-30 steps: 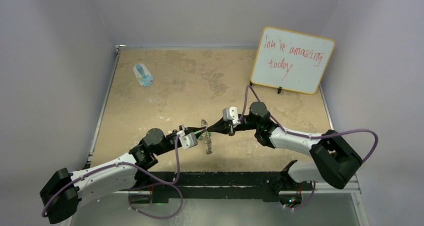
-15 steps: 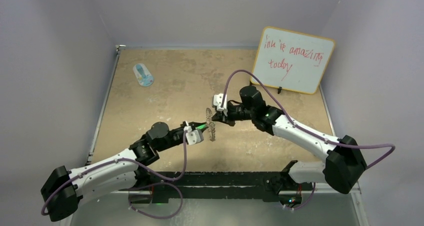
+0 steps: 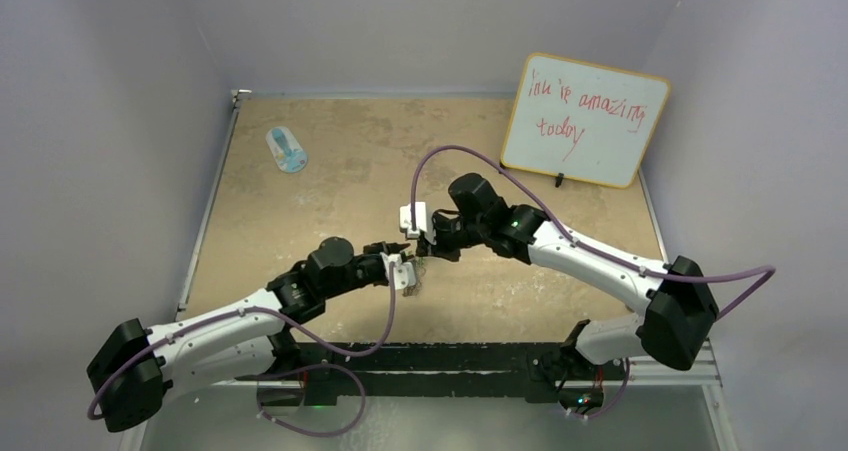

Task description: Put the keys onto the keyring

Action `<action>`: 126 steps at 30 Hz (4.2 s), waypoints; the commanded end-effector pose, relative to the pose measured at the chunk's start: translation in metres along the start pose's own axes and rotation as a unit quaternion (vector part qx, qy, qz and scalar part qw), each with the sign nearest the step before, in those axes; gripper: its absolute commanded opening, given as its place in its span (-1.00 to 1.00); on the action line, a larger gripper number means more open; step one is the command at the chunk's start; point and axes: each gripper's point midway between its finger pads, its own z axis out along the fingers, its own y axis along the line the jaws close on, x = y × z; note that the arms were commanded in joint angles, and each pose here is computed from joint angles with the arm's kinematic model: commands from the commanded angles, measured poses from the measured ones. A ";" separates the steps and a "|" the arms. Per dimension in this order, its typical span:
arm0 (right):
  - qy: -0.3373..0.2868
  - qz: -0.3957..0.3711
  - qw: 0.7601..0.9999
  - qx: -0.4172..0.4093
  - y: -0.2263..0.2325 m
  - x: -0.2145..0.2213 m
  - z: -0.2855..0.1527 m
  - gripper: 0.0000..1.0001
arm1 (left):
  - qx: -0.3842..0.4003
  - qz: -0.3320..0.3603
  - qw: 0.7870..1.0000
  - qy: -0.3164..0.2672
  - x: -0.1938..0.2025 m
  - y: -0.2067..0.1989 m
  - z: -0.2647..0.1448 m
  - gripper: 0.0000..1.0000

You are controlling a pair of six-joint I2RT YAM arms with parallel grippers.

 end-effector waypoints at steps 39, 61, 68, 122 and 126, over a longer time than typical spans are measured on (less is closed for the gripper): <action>-0.199 -0.022 0.980 0.006 -0.004 -0.039 -0.040 -0.04 | -0.077 -0.075 0.968 -0.225 -0.062 0.011 -0.026 -1.00; -0.238 -0.048 0.967 -0.070 0.010 -0.057 -0.036 -0.44 | -0.052 -0.069 0.971 -0.222 -0.061 0.002 -0.023 -1.00; -0.239 -0.047 0.967 -0.068 0.012 -0.055 -0.037 -0.82 | -0.050 -0.069 0.972 -0.221 -0.061 0.001 -0.022 -1.00; -0.260 -0.077 0.959 0.086 0.001 -0.018 -0.032 0.02 | -0.048 -0.071 0.968 -0.234 -0.066 0.000 -0.026 -1.00; -0.279 -0.088 0.953 0.077 0.004 -0.029 -0.036 0.00 | -0.048 -0.070 0.968 -0.236 -0.067 0.001 -0.027 -1.00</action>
